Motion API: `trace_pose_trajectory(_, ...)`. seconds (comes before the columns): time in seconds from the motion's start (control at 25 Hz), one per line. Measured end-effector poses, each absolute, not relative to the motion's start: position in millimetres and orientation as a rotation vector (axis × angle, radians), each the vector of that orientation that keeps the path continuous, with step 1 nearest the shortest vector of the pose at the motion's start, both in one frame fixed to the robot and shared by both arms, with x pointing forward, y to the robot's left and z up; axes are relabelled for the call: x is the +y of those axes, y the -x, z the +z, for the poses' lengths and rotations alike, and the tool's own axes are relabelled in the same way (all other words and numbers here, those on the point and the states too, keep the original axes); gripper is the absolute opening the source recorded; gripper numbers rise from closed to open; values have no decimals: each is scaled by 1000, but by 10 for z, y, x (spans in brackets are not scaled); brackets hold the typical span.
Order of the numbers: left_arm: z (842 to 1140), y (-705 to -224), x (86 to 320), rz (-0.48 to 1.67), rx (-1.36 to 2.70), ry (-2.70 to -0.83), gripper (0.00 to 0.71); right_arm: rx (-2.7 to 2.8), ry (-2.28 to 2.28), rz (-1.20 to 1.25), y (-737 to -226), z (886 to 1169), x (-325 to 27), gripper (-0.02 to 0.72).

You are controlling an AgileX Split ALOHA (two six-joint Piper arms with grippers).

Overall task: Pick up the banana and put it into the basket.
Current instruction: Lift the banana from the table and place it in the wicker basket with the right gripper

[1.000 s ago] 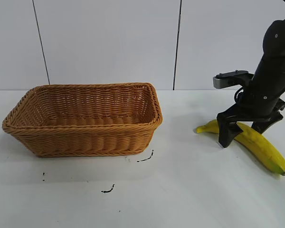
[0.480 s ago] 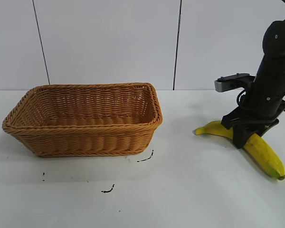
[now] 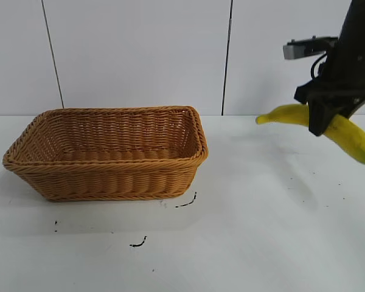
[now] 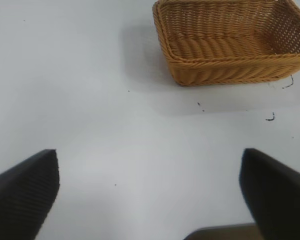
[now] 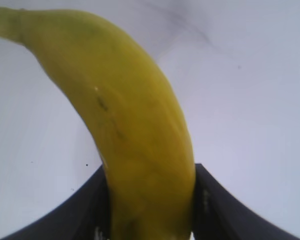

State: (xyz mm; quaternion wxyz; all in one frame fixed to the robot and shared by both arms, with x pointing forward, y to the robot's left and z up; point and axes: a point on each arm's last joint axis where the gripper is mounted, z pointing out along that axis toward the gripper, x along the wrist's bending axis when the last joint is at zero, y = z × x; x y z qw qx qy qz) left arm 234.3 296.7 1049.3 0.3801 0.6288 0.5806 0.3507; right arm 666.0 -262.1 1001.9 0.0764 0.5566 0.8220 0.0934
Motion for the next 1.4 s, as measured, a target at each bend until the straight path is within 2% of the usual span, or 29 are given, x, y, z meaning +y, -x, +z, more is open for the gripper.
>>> trace_pose_trajectory(0.16, 10493, -2343, 2967, 896, 1482, -1606, 695, 2438, -1558, 339, -6764, 10357, -2440, 320)
trace_pose_trajectory(0.32, 10493, -2343, 2967, 896, 1482, -1606, 695, 2411, -1406, 411, -6926, 10594, -2114, 320)
trace_pose_trajectory(0.56, 10493, -2343, 2967, 896, 1482, -1606, 695, 2470, -1122, 497, -7138, 10612, -1402, 320)
trace_pose_trajectory(0.76, 10493, -2343, 2967, 896, 1482, -1606, 695, 2552, -744, 547, -7001, 10628, -672, 320)
trace_pose_trajectory(1.04, 10493, -2343, 2967, 896, 1482, -1606, 695, 2591, -353, 601, -6718, 10493, 50, 320)
trace_pose_trajectory(1.16, 10493, -2343, 2967, 896, 1482, -1606, 695, 2621, -253, 587, -6681, 10276, 231, 320)
trace_pose_trajectory(1.4, 10493, -2343, 2967, 896, 1482, -1606, 695, 2694, -239, 596, -6752, 9776, 356, 320)
